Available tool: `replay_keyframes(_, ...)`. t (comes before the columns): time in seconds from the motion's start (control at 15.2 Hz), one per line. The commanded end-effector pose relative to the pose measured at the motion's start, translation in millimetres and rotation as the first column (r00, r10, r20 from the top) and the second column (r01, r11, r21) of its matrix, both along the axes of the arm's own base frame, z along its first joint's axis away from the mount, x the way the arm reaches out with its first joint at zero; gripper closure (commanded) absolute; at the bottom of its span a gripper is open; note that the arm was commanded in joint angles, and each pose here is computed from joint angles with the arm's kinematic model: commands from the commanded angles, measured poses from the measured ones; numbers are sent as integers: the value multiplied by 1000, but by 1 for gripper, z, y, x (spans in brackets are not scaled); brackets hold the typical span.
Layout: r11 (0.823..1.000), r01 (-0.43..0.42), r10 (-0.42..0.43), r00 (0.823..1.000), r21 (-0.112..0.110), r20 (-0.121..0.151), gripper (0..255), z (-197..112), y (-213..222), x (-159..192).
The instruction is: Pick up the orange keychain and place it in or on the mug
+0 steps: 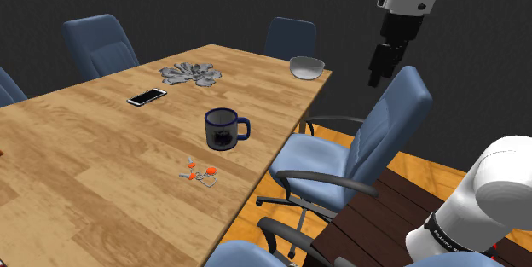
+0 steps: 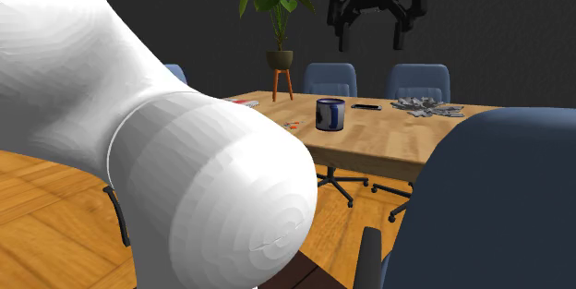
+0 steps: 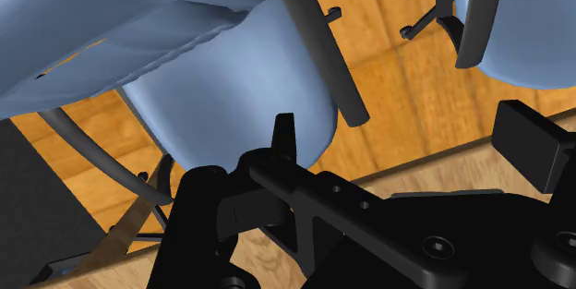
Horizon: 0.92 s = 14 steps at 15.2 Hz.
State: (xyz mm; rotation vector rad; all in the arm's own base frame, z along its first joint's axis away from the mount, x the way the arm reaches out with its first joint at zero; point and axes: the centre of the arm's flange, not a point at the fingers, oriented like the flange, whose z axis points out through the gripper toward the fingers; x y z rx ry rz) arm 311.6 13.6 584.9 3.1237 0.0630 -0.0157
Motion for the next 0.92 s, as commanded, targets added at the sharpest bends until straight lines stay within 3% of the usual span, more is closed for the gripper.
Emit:
replay_keyframes(0.0,1000,0,0,1000,0,0,0,0,0,0)
replay_keyframes(0.86,1000,8,-8,1000,7,0,0,-68,133,83)
